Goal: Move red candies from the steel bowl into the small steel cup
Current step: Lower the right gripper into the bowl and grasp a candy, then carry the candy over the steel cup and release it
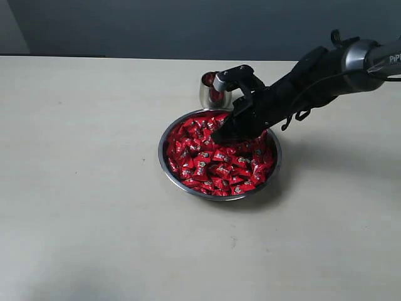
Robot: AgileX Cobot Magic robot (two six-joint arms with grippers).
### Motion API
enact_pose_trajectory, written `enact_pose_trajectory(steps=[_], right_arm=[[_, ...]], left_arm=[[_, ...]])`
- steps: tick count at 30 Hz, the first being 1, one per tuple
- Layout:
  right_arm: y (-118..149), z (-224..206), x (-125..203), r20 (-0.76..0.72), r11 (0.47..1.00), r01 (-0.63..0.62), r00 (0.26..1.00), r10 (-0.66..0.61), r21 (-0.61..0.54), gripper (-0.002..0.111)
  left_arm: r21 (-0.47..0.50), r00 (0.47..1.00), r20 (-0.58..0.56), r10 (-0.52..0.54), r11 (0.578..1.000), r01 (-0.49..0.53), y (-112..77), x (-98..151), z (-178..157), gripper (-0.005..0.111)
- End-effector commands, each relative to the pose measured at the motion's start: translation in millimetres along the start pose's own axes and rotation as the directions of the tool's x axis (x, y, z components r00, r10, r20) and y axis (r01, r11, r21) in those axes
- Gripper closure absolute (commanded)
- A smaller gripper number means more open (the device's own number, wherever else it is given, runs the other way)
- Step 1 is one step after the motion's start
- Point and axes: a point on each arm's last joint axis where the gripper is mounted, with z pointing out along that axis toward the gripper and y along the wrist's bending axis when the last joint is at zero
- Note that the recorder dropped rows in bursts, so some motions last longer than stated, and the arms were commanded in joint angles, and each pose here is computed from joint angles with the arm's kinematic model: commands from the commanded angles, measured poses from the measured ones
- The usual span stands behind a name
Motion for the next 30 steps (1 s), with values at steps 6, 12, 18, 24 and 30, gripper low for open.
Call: enact_pose_trajectory(steps=[6,12,18,24,30], right_arm=[[11,-22,-14,0.042,0.999,0.034,0.999,-0.033,-0.037,0.108],[31,-54,-21,0.054,0.993,0.061,0.997,-0.056,-0.100,0.108],[36,-83,-30,0.153,0.997,0.077,0.985,-0.080,0.022,0.108],[25,-95,-49,0.283,0.986,-0.001,0.958,-0.047,0.168,0.108],[13,-85,-78,0.312,0.990,-0.003,0.949,-0.042,0.143,0.108]], left_arm=[[0.004,1.000,0.019,0.002,1.000,-0.002,-0.1,-3,-1,0.106],[0.004,1.000,0.019,0.002,1.000,-0.002,-0.1,-3,-1,0.106],[0.004,1.000,0.019,0.002,1.000,-0.002,-0.1,-3,-1,0.106],[0.004,1.000,0.019,0.002,1.000,-0.002,-0.1,-3,-1,0.106],[0.004,1.000,0.019,0.002,1.000,-0.002,-0.1,-3,-1,0.106]])
